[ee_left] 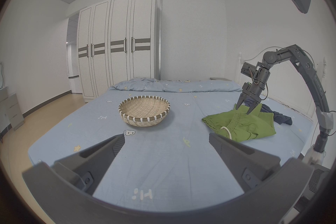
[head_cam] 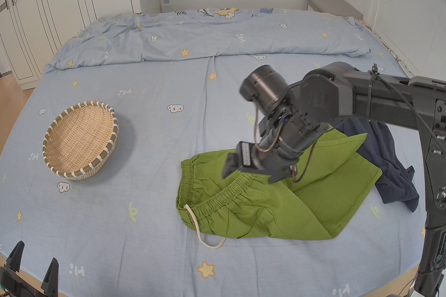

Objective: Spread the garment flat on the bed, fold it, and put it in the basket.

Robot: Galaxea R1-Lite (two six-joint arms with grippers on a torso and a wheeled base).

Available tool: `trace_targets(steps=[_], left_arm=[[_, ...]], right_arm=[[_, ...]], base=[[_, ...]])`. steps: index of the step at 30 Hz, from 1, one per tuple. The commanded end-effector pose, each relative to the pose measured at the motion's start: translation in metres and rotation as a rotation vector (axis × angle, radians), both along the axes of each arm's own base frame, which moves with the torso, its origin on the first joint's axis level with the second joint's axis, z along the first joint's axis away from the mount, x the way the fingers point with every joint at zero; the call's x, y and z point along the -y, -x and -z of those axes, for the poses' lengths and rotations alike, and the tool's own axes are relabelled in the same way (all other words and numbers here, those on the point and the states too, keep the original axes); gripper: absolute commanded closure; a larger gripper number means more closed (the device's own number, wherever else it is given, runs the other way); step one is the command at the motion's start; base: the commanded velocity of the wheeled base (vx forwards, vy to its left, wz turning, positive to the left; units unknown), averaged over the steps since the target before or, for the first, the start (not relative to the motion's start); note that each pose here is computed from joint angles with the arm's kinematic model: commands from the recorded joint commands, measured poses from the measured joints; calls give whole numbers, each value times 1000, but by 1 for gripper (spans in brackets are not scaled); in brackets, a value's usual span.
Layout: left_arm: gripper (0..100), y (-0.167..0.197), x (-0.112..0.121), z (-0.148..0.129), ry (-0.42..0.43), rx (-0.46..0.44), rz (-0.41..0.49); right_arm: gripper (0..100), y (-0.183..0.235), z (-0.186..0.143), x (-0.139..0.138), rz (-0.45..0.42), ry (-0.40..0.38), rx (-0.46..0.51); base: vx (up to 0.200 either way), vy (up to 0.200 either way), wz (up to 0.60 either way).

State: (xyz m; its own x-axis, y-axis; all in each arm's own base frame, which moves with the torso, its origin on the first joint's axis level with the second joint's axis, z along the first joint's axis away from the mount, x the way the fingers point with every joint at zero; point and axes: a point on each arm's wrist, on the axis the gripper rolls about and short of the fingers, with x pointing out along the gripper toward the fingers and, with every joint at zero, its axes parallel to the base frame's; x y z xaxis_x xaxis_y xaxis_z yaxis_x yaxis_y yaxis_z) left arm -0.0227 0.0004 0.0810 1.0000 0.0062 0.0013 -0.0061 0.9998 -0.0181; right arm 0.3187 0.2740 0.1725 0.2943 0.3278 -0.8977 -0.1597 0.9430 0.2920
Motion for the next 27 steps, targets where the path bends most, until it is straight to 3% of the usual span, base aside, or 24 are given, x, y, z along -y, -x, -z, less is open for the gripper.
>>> trace_targets(steps=[1,8,11,16,17,24,27], left_arm=[[0,0,0,5,0,2,0],[0,0,0,5,0,0,0],[0,0,0,5,0,0,0],[0,0,0,5,0,2,0],[0,0,0,5,-1,0,0],[0,0,0,5,0,0,0],[0,0,0,5,-1,2,0]], right_arm=[[0,-37,1,40,121,-19,28],[0,-48,4,52,140,-29,41],[0,-55,28,49,142,1,-19],[0,-46,21,40,102,-64,-59],[0,-29,4,28,58,-151,-97],[0,-17,7,19,42,-131,-151],[0,-1,-2,7,17,-165,-187]], base=[[0,0,0],[0,0,0],[0,0,0],[0,0,0],[0,0,0],[0,0,0],[0,0,0]])
